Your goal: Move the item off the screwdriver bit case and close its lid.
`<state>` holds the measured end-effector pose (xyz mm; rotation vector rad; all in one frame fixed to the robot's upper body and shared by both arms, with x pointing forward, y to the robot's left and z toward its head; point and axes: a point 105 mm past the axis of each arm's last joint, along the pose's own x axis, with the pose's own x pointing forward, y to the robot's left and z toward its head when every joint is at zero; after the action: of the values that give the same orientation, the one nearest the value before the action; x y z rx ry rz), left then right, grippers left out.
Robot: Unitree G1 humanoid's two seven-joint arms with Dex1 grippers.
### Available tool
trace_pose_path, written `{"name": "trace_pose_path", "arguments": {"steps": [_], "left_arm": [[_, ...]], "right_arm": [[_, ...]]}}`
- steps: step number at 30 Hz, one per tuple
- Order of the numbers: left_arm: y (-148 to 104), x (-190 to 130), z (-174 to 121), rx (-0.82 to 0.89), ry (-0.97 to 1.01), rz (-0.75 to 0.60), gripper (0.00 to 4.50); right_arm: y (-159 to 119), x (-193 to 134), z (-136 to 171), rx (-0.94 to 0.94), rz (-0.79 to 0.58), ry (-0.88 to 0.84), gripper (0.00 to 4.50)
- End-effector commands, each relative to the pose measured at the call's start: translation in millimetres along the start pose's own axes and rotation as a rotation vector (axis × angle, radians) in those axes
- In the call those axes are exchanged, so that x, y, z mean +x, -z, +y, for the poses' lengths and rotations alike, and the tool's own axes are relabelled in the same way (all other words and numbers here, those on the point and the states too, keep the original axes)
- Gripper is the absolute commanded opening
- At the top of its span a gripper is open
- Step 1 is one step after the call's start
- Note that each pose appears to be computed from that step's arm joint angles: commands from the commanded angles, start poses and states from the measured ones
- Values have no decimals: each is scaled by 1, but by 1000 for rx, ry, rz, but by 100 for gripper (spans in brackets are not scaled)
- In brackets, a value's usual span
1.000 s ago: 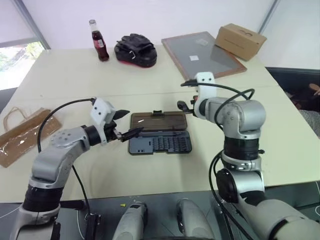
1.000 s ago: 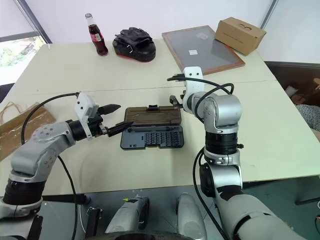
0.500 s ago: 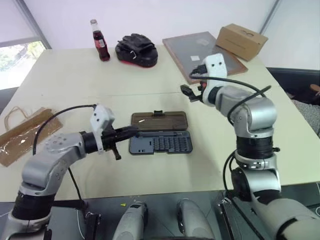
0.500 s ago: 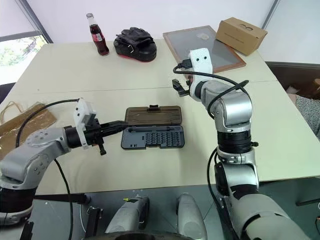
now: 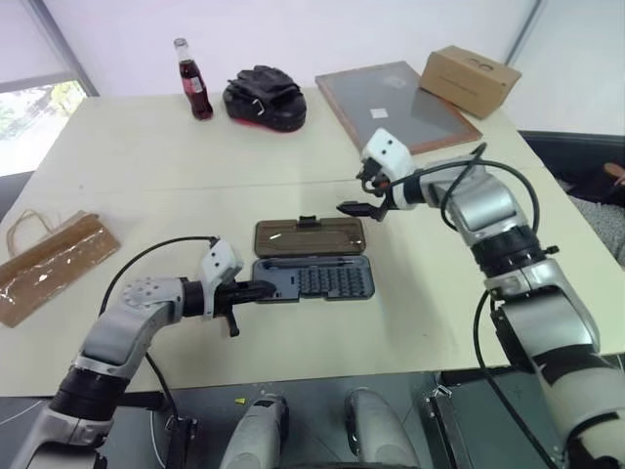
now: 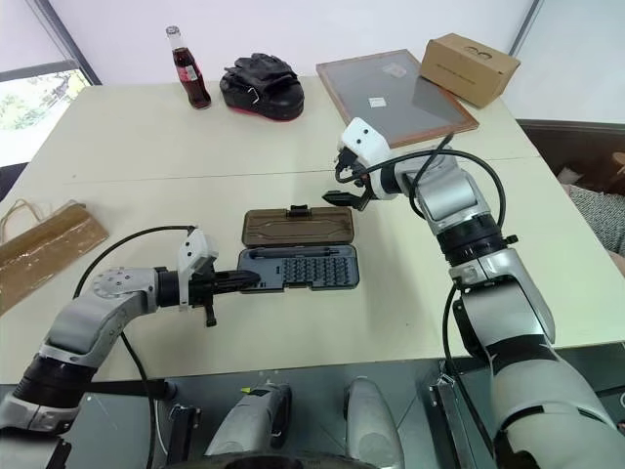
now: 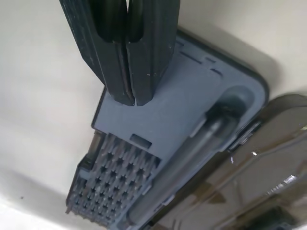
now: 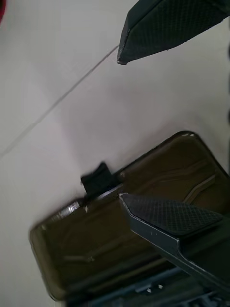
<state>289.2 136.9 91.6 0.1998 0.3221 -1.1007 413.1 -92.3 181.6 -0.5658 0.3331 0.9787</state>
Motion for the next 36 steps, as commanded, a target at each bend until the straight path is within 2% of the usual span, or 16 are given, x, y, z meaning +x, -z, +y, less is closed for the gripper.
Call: {"name": "trace_pose_path", "arguments": {"steps": [1, 12, 26, 29, 35, 36], "left_arm": [[11, 2, 2, 5, -15, 30, 3], [17, -1, 1, -1, -58, 25, 3], [16, -9, 1, 7, -121, 14, 3], [16, -11, 2, 10, -138, 12, 0], [14, -13, 2, 12, -158, 5, 0], [13, -13, 2, 13, -161, 4, 0]], "right_arm": [[-8, 9, 12, -93, -22, -125, 450], [-6, 40, 17, -60, -58, -171, 450], [20, 51, 2, 37, 15, -25, 450], [26, 54, 6, 22, 44, -36, 358], [32, 60, 13, 6, 78, -50, 45], [34, 60, 13, -1, 85, -52, 4]]}}
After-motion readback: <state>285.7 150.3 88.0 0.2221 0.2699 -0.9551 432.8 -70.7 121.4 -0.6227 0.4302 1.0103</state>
